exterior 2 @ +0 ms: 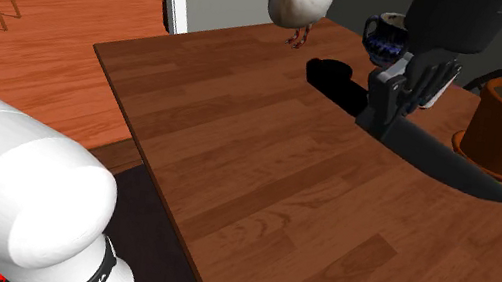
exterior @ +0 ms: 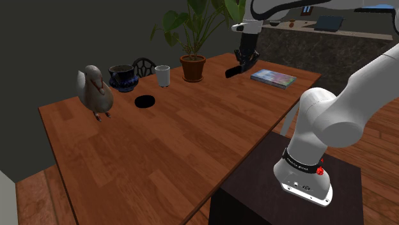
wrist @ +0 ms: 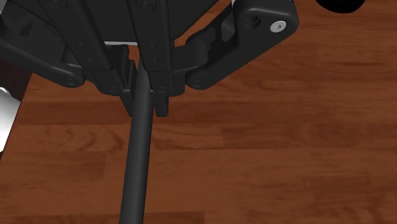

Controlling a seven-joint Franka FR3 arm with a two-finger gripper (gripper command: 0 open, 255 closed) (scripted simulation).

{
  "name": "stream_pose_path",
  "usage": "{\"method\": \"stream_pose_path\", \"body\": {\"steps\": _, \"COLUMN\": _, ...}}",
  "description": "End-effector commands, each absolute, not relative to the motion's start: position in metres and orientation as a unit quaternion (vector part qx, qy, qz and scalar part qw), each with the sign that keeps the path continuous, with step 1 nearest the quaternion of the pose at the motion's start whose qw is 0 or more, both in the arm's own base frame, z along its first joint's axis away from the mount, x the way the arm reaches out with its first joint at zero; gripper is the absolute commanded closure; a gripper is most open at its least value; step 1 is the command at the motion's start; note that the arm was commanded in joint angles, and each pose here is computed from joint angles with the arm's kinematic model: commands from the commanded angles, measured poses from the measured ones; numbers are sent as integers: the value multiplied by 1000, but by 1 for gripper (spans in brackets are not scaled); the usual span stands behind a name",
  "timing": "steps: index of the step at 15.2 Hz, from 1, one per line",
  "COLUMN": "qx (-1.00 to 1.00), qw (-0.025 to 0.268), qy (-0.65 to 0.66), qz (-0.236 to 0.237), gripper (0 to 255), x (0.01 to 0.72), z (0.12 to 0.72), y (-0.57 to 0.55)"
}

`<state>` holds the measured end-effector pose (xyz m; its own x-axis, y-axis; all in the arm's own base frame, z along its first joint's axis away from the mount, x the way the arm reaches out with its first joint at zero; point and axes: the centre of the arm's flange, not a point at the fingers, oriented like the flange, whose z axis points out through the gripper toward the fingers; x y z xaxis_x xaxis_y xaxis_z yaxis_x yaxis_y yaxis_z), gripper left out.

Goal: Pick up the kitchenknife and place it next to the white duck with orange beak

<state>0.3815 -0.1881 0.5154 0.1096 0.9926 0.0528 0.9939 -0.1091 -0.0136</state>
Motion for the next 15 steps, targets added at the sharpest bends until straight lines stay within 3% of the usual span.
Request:
{"method": "stream_pose_path", "body": {"steps": 1, "qx": -745, "qw": 23, "qy": -667, "qz": -15, "gripper": 255, "x": 380, "z": 525, "y": -189}}
{"method": "stream_pose_path", "body": {"steps": 15, "qx": -745, "qw": 23, "qy": -667, "qz": -15, "gripper": 255, "x": 380, "z": 599, "y": -189}}
